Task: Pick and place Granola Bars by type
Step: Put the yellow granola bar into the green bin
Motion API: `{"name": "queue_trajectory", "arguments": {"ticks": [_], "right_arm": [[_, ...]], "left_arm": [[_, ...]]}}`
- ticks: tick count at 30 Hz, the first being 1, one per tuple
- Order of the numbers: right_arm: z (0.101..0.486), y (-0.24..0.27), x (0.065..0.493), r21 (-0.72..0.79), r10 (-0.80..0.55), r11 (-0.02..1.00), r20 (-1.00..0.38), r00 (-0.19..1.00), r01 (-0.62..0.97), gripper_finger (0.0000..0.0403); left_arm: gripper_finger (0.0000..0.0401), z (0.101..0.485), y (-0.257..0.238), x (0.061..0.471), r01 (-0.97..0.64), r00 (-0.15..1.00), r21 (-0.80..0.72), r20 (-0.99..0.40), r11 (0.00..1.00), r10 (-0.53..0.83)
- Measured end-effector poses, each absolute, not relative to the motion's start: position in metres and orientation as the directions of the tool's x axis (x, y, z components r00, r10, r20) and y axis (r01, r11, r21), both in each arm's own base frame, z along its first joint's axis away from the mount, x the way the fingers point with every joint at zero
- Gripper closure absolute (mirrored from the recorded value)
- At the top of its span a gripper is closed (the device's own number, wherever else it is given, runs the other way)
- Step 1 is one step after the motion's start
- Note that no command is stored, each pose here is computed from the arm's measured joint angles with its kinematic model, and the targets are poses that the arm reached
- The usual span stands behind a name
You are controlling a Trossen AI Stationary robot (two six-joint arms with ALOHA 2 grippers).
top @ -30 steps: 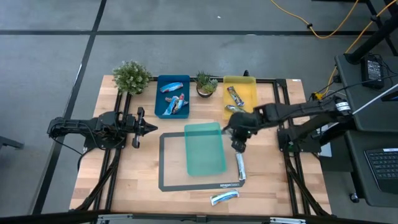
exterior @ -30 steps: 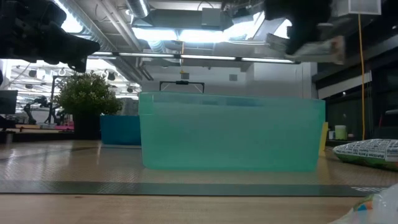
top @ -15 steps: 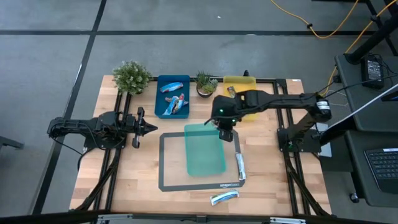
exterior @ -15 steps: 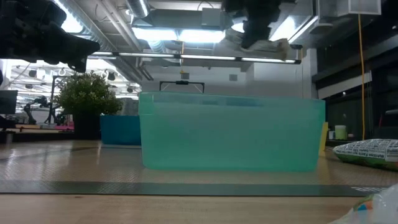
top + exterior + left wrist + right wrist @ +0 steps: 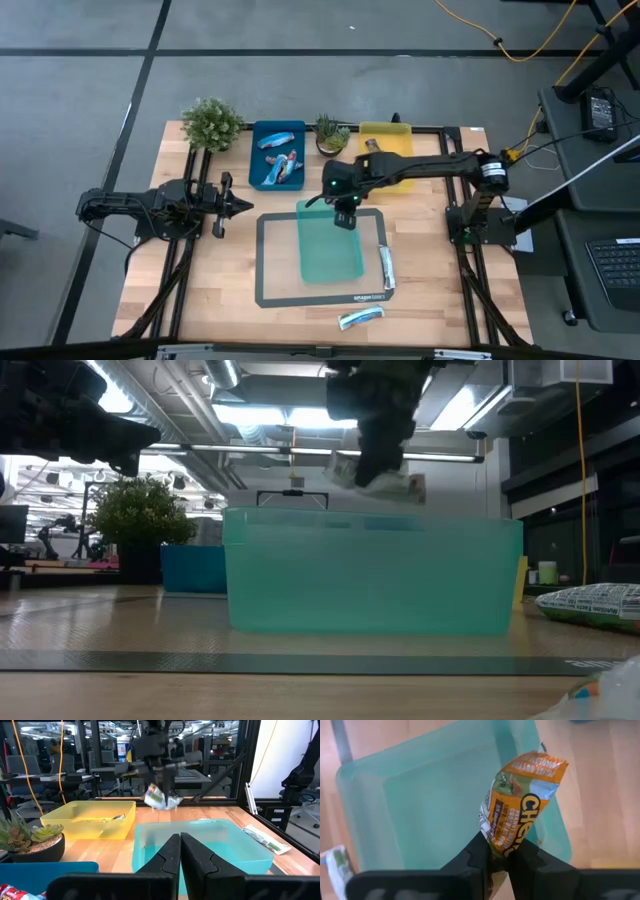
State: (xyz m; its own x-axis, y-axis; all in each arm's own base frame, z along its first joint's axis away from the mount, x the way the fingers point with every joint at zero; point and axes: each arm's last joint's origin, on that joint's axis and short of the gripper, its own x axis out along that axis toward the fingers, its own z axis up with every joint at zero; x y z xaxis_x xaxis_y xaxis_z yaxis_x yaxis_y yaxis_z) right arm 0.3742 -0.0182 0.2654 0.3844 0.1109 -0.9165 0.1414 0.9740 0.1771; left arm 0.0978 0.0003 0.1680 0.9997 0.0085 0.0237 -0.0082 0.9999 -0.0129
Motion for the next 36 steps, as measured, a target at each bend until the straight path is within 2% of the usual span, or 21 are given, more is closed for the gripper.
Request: {"name": "queue_trajectory", "arguments": {"ticks": [12, 26, 36], "right_arm": [[0.237, -0.022, 0.392, 0.179, 0.110, 0.970, -0.925, 0.364, 0.163, 0.0346], [0.185, -0.020, 0.412, 0.196, 0.095, 0.912, -0.956, 0.279, 0.361, 0.0346], [0.159, -0.019, 0.417, 0.201, 0.121, 0.896, -0.968, 0.218, 0.396, 0.0346]], "left_arm": [[0.0397, 0.168, 0.000, 0.098, -0.008, 1.000, -0.013, 0.023, 1.000, 0.009], [0.0391, 0.168, 0.000, 0.098, -0.008, 1.000, -0.013, 0.024, 1.000, 0.009], [0.0393, 0.168, 0.000, 0.098, -0.008, 1.000, -0.013, 0.023, 1.000, 0.009]]}}
